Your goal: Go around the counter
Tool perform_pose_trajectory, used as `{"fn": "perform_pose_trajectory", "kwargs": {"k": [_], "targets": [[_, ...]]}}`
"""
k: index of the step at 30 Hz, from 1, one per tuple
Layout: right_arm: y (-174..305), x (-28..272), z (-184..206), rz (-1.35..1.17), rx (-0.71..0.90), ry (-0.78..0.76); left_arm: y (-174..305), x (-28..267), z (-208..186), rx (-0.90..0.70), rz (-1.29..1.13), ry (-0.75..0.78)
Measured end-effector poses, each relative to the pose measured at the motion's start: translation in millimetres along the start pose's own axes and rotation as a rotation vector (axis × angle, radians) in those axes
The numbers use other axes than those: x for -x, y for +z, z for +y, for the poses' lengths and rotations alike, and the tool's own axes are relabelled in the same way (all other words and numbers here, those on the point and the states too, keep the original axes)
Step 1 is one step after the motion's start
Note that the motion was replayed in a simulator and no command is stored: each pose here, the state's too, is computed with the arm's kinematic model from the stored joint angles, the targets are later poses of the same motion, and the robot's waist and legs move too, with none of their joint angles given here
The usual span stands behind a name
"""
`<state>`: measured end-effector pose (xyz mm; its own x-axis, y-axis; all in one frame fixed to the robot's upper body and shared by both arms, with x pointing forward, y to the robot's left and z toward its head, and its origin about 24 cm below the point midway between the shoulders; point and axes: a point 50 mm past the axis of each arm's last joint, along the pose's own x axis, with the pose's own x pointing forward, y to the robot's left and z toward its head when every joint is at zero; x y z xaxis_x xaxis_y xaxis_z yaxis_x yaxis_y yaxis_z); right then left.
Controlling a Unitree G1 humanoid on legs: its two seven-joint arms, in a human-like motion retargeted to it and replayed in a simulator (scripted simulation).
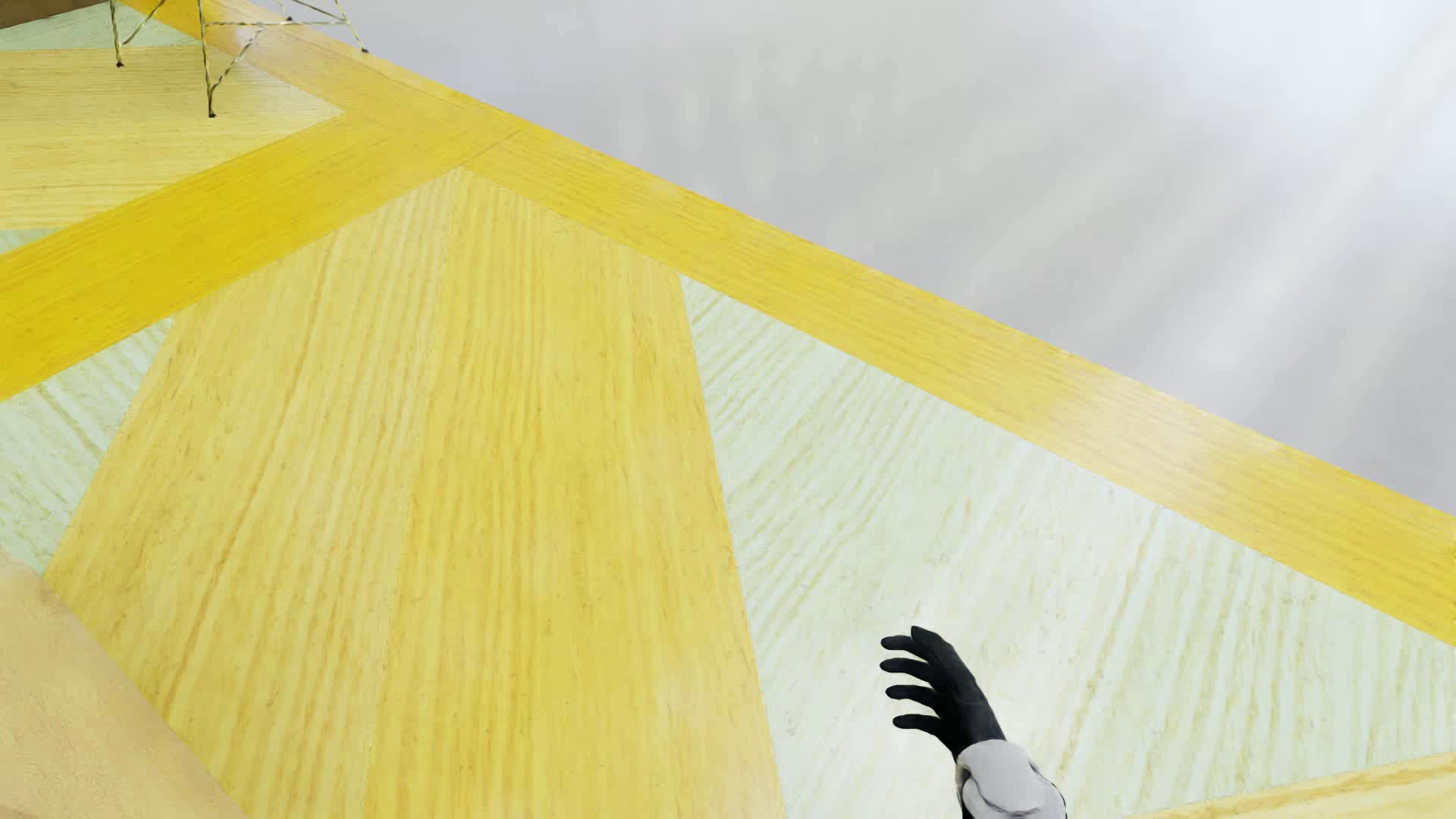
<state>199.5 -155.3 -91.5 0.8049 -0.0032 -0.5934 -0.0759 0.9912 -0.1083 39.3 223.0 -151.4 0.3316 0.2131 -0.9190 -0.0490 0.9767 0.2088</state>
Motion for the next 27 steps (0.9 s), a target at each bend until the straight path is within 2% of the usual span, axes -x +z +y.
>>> {"fn": "perform_pose_trajectory", "kwargs": {"k": [2,3,4,5,7,9,11,12,14,16,17,18,20,21,23,24,27], "targets": [[-54,28,-22,0.11,-0.001,-0.072,29,-1,-5,0.078,-0.091,0.038],[-84,48,-36,0.205,0.014,-0.108,70,-2,-11,0.072,-0.213,0.027],[-96,58,-49,0.265,0.046,-0.127,104,1,-22,0.017,-0.326,-0.013],[-90,53,-63,0.27,0.106,-0.137,115,2,-35,-0.053,-0.371,-0.074],[-52,29,-74,0.142,0.116,-0.22,77,0,-25,-0.047,-0.284,-0.153],[-7,12,-50,-0.049,0.053,-0.231,51,3,-5,0.019,-0.221,-0.136],[42,-7,-17,-0.225,0.027,-0.138,8,5,-3,-0.042,-0.075,-0.068],[33,-8,-5,-0.212,0.016,-0.094,-10,2,-4,-0.132,0.011,-0.045],[-19,13,-18,-0.049,0.106,-0.042,17,2,-9,-0.012,-0.081,0.028],[-76,42,-34,0.17,0.158,-0.013,79,0,-19,0.017,-0.256,0.01],[-91,55,-50,0.24,0.189,-0.027,109,0,-29,0.016,-0.33,-0.046],[-85,51,-62,0.238,0.199,-0.069,122,-2,-32,0.027,-0.353,-0.102],[-48,29,-77,0.129,0.119,-0.229,96,-3,-23,0.081,-0.309,-0.176],[-14,17,-70,0.007,0.07,-0.27,86,0,-17,0.099,-0.303,-0.173],[22,-6,-21,-0.126,-0.009,-0.197,34,-2,-16,-0.057,-0.148,-0.131],[18,-3,-7,-0.144,-0.008,-0.152,19,-3,-16,-0.105,-0.085,-0.102],[-48,33,-48,0.061,0.1,-0.174,65,-2,-25,-0.028,-0.21,-0.042]]}}
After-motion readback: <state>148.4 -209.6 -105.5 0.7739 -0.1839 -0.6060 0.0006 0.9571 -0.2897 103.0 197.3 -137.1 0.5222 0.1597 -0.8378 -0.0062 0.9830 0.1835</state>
